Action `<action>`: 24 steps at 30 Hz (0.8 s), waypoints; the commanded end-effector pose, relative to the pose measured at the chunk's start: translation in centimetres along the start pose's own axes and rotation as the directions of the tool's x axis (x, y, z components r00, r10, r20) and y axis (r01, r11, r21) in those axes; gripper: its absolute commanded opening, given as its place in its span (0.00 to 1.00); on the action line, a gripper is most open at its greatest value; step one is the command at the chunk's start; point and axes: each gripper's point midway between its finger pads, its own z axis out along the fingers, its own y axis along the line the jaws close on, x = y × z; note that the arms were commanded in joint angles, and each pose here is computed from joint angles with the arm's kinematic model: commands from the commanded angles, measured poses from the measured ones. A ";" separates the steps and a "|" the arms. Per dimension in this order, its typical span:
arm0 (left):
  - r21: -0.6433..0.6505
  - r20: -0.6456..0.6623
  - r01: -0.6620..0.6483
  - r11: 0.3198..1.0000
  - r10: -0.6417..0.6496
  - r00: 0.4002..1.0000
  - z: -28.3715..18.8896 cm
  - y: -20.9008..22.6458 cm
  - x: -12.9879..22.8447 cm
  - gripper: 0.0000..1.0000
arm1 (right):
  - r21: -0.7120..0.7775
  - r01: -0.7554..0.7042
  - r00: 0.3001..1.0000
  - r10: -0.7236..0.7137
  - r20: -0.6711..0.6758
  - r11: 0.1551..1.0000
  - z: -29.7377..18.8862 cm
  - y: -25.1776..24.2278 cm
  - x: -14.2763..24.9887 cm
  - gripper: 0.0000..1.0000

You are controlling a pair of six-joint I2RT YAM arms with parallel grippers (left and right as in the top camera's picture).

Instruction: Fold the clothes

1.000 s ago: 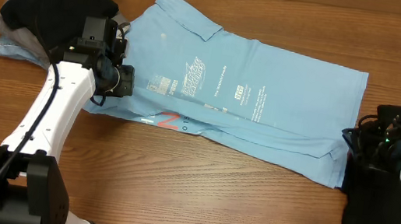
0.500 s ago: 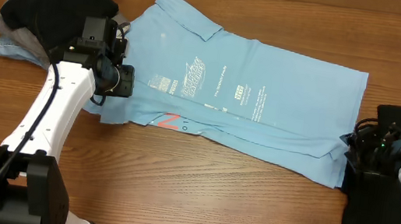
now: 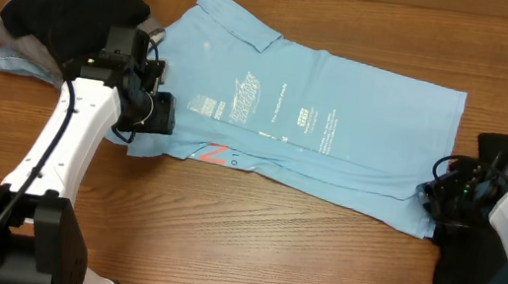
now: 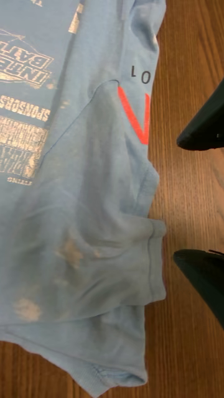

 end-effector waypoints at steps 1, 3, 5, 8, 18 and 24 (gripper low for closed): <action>0.022 -0.010 -0.018 1.000 0.018 1.000 0.0 -0.6 0.1 0.54 | -0.017 -0.001 0.999 0.000 -0.034 1.000 0.7 0.2 0.6 0.23; 0.022 -0.010 -0.018 1.000 0.018 1.000 0.0 -0.6 0.1 0.55 | -0.032 0.004 1.000 -0.005 -0.029 0.999 0.6 0.5 0.4 0.15; 0.022 -0.010 -0.018 1.000 0.018 1.000 0.0 -0.6 0.1 0.56 | -0.058 0.004 0.999 -0.006 -0.040 0.998 0.3 1.2 0.3 0.10; 0.022 -0.010 -0.018 1.000 0.018 1.000 0.0 -0.6 0.1 0.57 | -0.083 0.004 0.998 -0.008 -0.056 0.997 -0.4 2.1 0.2 0.08; 0.022 -0.029 -0.015 1.000 0.016 0.999 0.0 -0.6 0.6 0.58 | -0.127 0.046 0.999 -0.044 0.012 0.991 -3.4 5.3 -2.4 0.04; 0.032 -0.031 -0.015 0.999 0.016 0.999 0.0 -0.8 0.6 0.59 | -0.161 0.089 0.995 -0.079 0.069 0.983 -3.2 6.4 -3.6 0.21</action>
